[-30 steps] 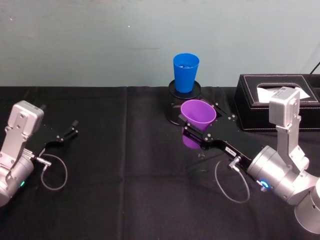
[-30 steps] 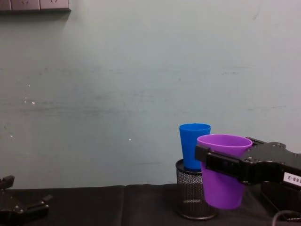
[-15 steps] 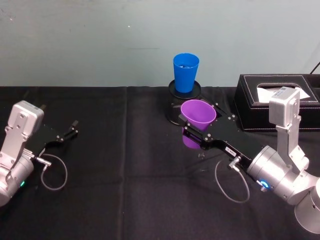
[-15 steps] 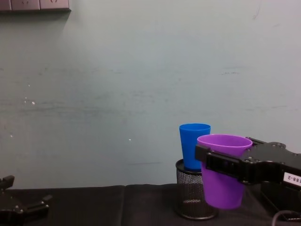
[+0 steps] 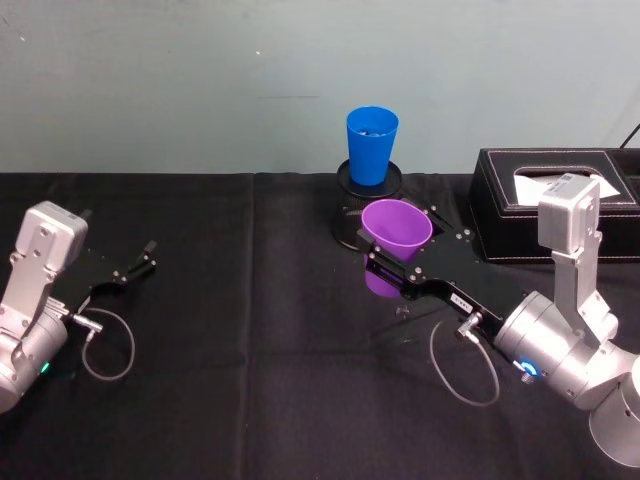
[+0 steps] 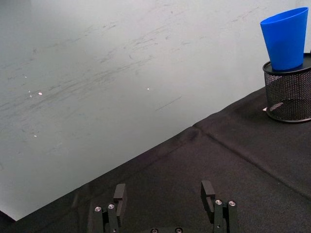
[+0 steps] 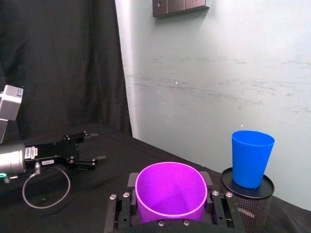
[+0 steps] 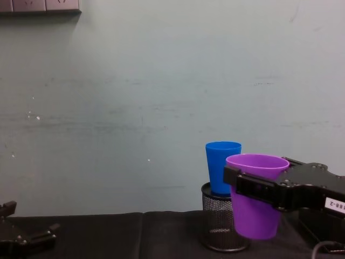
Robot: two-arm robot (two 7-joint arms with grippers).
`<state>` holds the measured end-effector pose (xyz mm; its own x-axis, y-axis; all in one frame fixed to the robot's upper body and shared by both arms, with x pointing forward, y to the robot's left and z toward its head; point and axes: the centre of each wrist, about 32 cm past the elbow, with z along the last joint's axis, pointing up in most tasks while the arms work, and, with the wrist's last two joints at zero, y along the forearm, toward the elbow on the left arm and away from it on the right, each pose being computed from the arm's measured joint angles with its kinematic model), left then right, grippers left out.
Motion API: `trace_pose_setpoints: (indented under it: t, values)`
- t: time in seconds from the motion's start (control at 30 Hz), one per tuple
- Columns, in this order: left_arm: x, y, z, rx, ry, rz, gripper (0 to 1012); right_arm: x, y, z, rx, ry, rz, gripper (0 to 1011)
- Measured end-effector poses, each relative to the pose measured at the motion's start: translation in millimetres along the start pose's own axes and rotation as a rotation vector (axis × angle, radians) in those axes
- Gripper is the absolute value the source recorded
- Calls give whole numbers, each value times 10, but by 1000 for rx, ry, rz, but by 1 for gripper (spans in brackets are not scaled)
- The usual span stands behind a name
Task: Pick up one cup with a gripper and tap it against the other cup.
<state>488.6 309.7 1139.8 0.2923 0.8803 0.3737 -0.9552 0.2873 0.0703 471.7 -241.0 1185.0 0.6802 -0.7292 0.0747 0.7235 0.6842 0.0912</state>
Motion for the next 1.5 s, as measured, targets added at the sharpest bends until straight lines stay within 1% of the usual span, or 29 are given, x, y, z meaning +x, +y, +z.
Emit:
trace_pose_setpoints:
  t: [1.5]
  values:
    - [0,0,0,0,0,0,1000,0,0,0,0,0,0,754]
